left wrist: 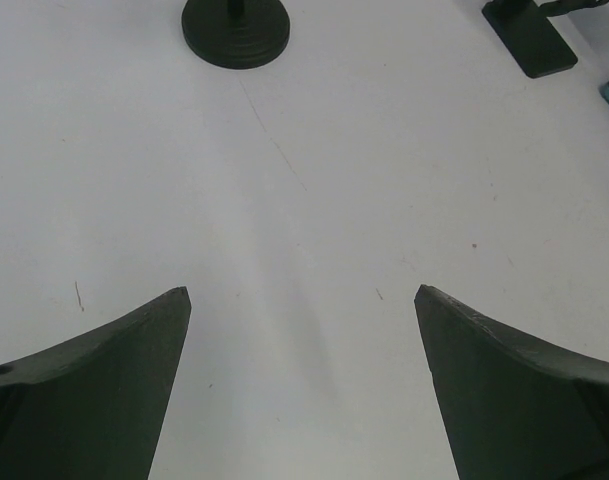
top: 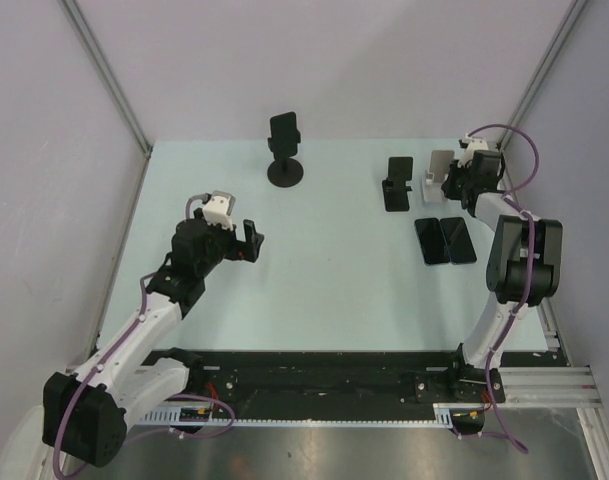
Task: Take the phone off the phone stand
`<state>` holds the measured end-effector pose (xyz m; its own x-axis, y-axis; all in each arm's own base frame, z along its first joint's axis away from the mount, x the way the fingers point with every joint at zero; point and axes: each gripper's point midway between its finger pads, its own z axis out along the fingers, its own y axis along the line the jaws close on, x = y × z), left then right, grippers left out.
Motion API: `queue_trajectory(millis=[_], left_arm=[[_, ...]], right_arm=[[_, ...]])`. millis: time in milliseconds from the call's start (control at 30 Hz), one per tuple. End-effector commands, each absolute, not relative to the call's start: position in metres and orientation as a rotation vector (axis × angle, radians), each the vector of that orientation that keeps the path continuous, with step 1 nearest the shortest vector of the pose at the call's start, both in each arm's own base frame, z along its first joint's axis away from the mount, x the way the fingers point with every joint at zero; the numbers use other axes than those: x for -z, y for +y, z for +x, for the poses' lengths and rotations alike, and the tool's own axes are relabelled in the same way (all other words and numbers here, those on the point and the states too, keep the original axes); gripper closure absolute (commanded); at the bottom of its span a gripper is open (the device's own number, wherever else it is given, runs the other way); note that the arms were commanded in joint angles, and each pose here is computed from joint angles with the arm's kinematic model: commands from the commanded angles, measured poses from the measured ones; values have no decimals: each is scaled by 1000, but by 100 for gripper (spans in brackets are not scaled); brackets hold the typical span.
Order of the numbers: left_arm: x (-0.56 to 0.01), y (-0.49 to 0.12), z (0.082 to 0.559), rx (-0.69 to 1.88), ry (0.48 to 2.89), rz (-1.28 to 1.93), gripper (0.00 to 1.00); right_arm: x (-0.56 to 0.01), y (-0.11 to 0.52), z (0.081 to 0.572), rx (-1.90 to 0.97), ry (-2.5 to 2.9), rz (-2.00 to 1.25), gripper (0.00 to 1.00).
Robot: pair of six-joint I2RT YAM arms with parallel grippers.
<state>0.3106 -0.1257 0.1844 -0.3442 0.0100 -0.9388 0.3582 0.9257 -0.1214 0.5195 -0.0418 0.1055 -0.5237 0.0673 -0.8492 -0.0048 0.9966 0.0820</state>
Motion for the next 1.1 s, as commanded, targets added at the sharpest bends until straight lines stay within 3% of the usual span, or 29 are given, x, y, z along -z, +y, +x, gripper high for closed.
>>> queue_trajectory(millis=[0,433,667,833,1067], left_arm=[[-200,-123,322,345,1860,268,0],[-201,-114,327,341,1861,237,0],[-205,-112,326,344,1851,232,0],[-206,-111,326,345,1845,231,0],[-210,-114,324,361,1836,234,0]], right_arm=[[-134,-32,558,-114,1989,-52,100],[-85,-11,567,-177,2129,-150,98],[-71,-12,557,-177,2206,-126,86],[-63,-9,547,-197,2250,-124,71],[-89,-4,543,-212,2205,-113,58]])
